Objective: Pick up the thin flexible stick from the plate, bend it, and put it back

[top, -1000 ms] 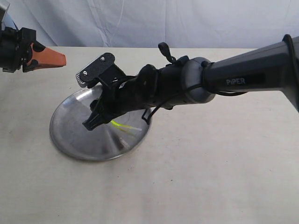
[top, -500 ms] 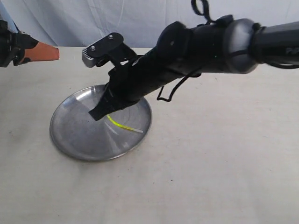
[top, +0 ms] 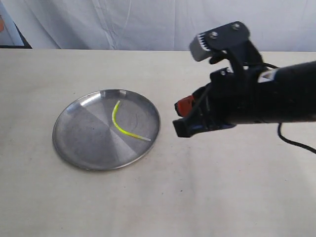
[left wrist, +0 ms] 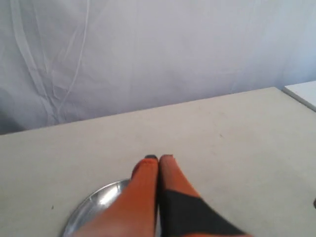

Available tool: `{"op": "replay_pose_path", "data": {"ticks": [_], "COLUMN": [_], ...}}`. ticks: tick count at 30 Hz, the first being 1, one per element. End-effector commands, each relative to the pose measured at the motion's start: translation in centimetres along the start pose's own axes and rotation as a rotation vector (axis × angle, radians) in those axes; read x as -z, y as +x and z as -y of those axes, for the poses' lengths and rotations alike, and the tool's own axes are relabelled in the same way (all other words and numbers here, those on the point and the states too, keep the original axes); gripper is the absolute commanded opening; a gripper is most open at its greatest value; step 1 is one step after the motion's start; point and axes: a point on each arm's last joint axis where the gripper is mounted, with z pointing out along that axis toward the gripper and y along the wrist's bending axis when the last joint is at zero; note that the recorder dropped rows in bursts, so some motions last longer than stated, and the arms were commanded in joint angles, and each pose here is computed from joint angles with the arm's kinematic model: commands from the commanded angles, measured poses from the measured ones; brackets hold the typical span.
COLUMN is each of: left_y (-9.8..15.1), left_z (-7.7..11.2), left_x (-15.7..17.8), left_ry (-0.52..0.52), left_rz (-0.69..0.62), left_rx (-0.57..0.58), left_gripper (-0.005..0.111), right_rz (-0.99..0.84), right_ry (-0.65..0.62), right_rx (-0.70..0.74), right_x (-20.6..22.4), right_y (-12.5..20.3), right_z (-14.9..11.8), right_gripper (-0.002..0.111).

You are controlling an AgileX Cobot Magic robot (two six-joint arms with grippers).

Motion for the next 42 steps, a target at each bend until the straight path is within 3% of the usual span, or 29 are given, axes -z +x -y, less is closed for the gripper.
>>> {"op": "replay_pose_path", "data": {"ticks": [1,12,14,16,24,35,42], "left_y": [-0.2,-0.5,-0.5,-0.5,-0.5,-0.5,-0.5], "left_z": [1.2,2.0,2.0,2.0,1.9,1.9,1.9], "left_x": [1.7,2.6,2.6,2.6,2.6,2.6,2.6], "left_ry": [-0.011,-0.011,-0.011,-0.011,-0.015,-0.015,-0.018], "left_rz": [0.066,0.101,0.101,0.101,0.101,0.101,0.102], "left_rx": [-0.019,-0.047,-0.047,-0.047,-0.047,-0.047,-0.047], "left_gripper": [0.0,0.0,0.0,0.0,0.0,0.0,0.0], "right_rz": [0.116,0.333,0.396,0.484,0.71,0.647,0.69], "right_ry": [-0.013,-0.03,0.025,0.083,0.348,0.445,0.545], "right_rx": [0.002,0.059,0.14,0.131,-0.239,-0.184,-0.229], "right_x": [4.3,10.4,11.8,13.2,14.6,12.9,12.8], "right_y": [0.6,0.0,0.0,0.4,7.7,12.4,15.3], "right_z": [-1.0,-2.4,-2.3,-1.9,1.7,2.5,2.8], "right_gripper": [0.0,0.0,0.0,0.0,0.0,0.0,0.0]}}
